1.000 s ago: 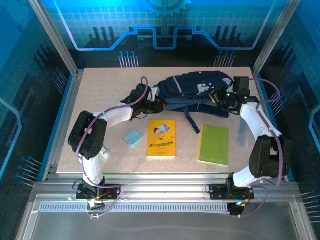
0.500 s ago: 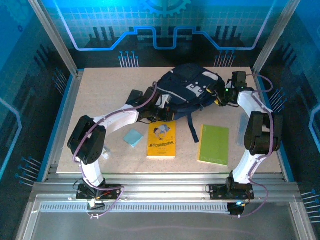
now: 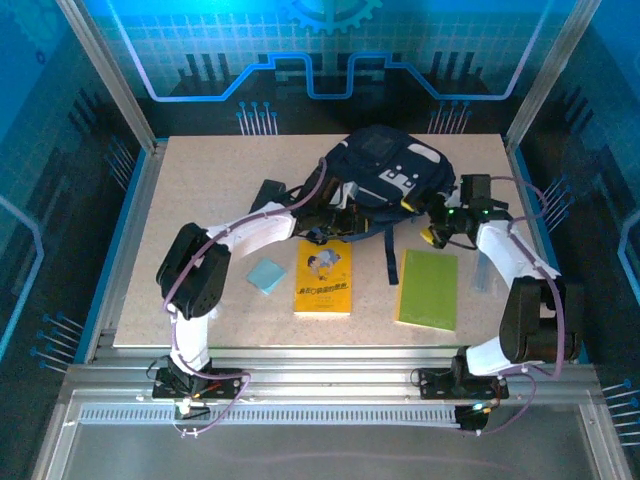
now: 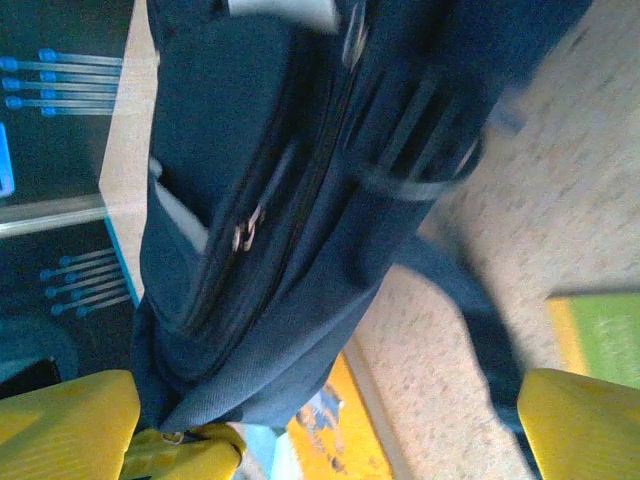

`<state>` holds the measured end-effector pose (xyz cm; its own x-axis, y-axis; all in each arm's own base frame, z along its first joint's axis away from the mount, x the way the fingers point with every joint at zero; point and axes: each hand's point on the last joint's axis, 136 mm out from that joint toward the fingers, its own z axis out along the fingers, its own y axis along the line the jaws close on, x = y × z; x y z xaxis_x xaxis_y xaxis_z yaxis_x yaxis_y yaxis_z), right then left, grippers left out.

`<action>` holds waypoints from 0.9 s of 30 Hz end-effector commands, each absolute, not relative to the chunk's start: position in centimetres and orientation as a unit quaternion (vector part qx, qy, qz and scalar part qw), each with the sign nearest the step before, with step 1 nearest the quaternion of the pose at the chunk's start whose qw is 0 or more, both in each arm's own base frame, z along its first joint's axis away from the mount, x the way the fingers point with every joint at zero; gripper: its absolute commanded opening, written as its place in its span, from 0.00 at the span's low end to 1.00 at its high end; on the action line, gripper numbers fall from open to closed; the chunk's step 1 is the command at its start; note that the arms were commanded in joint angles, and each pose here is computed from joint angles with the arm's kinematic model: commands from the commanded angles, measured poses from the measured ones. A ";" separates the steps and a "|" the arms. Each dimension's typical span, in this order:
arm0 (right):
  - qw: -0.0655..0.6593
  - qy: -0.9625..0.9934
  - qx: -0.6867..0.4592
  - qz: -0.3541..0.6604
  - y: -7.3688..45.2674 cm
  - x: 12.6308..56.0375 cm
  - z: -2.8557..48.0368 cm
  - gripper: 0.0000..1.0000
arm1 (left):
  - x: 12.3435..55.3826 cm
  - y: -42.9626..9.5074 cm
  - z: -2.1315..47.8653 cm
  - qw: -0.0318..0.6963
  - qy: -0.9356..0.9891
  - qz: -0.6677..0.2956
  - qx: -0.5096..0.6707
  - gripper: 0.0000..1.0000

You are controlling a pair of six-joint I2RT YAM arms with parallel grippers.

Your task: Pack books, pencil case, and school supplies into a backpack

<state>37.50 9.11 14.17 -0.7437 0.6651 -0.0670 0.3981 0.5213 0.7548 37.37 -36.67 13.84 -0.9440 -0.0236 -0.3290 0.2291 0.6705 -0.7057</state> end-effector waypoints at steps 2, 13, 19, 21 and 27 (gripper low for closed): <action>0.156 0.831 0.308 0.435 14.1 38.6 13.6 0.94 | 36.0 -39.0 17.8 0.171 0.872 -0.450 0.082 0.00; 0.188 0.830 0.320 0.417 13.8 41.3 10.3 0.00 | 33.6 -36.9 16.9 0.143 0.893 -0.413 0.107 0.00; 0.209 0.852 0.287 0.385 11.1 41.3 12.7 0.00 | 34.5 -28.9 13.2 0.106 0.944 -0.300 0.081 0.00; 0.212 0.859 0.278 0.373 10.4 41.3 13.4 0.00 | 35.0 -26.0 12.7 0.113 0.956 -0.262 0.070 0.00; 0.209 0.879 0.235 0.359 9.2 41.7 14.3 0.00 | 37.9 -20.9 12.5 0.155 0.963 -0.218 0.030 0.00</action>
